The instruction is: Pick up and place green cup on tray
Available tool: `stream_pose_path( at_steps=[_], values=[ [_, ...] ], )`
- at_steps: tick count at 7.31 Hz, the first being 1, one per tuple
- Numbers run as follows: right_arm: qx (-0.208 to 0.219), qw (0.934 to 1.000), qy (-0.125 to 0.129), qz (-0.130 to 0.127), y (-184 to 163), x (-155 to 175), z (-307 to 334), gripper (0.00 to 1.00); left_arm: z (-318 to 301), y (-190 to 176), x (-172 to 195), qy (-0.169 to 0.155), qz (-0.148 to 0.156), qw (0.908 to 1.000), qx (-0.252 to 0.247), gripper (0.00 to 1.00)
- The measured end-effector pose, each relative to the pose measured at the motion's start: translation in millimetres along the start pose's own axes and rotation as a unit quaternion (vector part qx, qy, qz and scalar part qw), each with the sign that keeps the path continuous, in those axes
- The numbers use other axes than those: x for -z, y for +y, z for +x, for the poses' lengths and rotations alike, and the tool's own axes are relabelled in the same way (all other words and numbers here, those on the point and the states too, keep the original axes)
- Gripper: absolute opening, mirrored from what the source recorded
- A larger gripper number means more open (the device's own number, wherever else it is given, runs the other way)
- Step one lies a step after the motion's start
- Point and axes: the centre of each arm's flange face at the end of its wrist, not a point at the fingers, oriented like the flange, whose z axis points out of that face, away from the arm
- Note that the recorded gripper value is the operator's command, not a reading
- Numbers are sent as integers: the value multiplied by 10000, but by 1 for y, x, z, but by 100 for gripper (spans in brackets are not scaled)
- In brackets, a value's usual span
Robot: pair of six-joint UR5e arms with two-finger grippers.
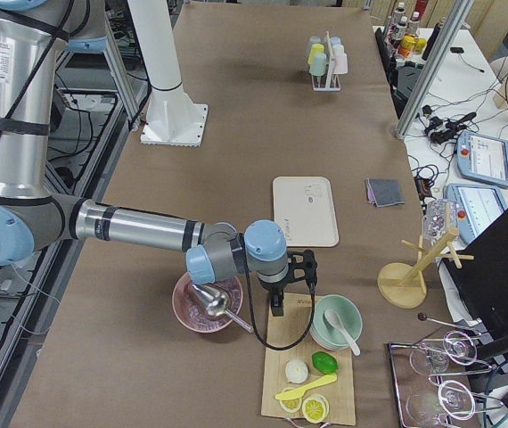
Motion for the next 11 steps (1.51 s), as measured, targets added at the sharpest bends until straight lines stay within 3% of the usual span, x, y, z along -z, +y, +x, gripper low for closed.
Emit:
stream_pose_path(
  at_steps=[3, 5, 6, 8, 11],
  values=[
    [334, 9992, -144, 185, -1, -4, -7, 100, 0, 0, 0, 12, 4, 10000, 1, 98],
    [461, 9986, -16, 271, -2, -6, -7, 100, 2, -1, 2, 5, 15, 10000, -10, 98],
    [307, 9993, 39, 205, -6, -10, -6, 100, 6, -5, 6, -3, 41, 10000, -31, 98],
    [-544, 9983, -211, -43, -23, -18, -20, 100, 25, -20, 20, 8, 158, 9998, -112, 98],
    [-769, 9952, -512, -307, -64, -42, -92, 100, 101, -27, 40, 42, 155, 9997, -169, 98]
  ],
)
